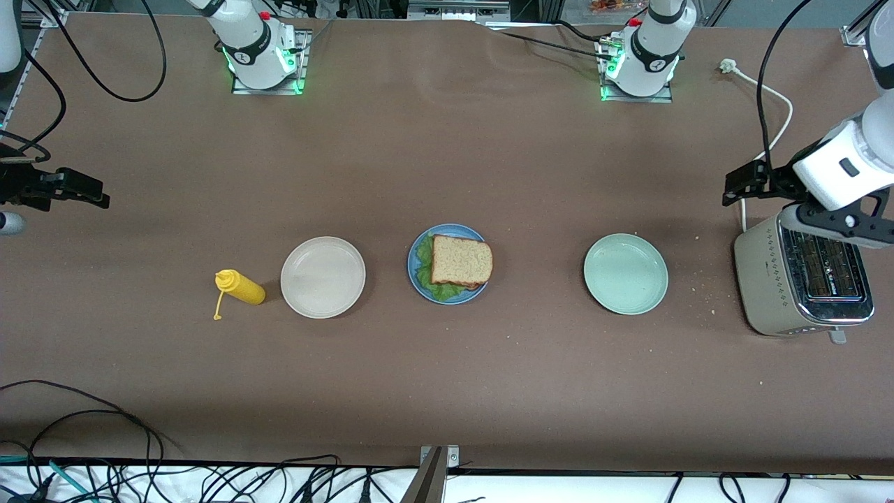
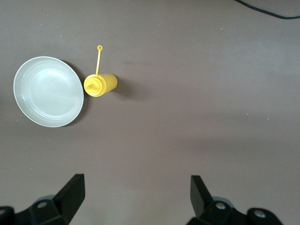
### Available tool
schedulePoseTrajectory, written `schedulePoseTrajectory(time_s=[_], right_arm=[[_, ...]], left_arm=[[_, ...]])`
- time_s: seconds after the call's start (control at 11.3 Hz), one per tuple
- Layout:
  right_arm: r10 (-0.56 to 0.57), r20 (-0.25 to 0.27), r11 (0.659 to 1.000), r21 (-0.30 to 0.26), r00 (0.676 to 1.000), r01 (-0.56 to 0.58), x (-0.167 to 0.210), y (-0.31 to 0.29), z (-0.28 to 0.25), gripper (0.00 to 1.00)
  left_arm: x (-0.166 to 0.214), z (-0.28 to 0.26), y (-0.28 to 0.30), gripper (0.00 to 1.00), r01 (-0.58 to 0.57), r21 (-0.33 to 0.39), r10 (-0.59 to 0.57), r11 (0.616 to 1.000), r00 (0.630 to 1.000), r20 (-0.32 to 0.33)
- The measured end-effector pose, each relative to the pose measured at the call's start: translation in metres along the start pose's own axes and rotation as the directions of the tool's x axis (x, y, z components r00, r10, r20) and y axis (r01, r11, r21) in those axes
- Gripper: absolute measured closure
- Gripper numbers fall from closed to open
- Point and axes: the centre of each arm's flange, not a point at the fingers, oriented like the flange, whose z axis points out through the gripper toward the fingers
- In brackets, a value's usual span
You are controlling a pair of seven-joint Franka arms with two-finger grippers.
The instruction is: Make sandwich in blue plate with both arms
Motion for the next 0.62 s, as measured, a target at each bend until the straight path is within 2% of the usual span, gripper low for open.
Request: schedulePoseTrajectory(time_s=[0.27, 0.62], right_arm=[[-0.001, 0.000, 1.000, 0.000, 1.000, 0.001, 0.000, 0.000, 0.000, 0.00], [-0.001, 0.000, 1.000, 0.000, 1.000, 0.001, 0.000, -0.001, 0.000, 0.00]], left_arm=[[-0.025, -0.007, 0.005, 0.00, 0.000, 0.010, 0.001, 1.000, 0.999, -0.037], [-0.030, 0.003, 0.010, 0.00, 0.028, 0.022, -0.028, 0.999, 0.999, -0.016]])
